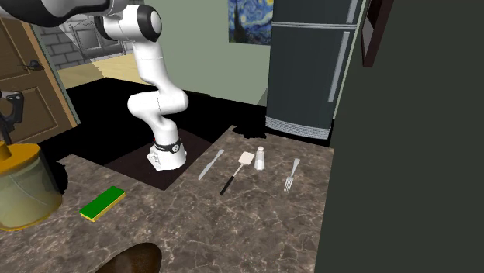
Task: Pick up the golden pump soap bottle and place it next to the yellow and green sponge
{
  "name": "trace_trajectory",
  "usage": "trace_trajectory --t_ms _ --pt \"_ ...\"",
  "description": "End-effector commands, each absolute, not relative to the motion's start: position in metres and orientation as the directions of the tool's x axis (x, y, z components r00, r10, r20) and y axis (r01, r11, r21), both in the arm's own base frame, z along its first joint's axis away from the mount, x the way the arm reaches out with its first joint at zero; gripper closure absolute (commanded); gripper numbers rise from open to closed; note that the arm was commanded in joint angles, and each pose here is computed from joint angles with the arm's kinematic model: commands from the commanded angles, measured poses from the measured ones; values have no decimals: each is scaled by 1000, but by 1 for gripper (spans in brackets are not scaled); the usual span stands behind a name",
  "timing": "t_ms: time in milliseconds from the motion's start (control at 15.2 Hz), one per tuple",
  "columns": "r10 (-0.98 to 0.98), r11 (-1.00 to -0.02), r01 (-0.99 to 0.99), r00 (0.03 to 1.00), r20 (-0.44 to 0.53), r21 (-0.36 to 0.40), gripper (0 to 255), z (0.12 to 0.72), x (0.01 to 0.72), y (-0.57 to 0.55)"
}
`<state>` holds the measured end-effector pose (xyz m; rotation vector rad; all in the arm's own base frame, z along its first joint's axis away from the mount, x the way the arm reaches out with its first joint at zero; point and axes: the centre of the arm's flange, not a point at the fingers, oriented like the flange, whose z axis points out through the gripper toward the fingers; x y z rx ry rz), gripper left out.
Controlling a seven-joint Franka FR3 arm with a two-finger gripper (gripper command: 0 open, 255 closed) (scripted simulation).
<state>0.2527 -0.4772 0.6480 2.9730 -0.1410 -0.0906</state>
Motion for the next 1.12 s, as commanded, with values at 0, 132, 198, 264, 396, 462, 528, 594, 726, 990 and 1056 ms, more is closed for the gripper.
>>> trace_trajectory --t_ms 0,132,198,264,396,462,528,594,726,990,1056 --pt "-99 -982 -89 994 -52 167 255 638 252 -477" --pt "-99 -982 -89 994 -52 167 255 627 252 -477" --pt "-99 -982 -89 994 -52 167 255 622 252 -477" --pt "-99 -982 -89 994 -52 167 255 617 252 -477" --pt "-99 -982 -89 994 -52 167 255 606 252 -477" --pt "-99 -982 -89 994 -52 167 255 601 252 -477" --pt "-99 -982 -89 994 -52 167 255 595 252 -477" --pt "-99 -982 -89 994 -52 167 255 590 252 -477" --pt "-99 -982 -89 994 -52 167 255 580 252 -477" --pt "-99 -982 -89 994 -52 167 255 558 252 -477" --pt "-99 -982 -89 994 -52 167 255 553 252 -477"
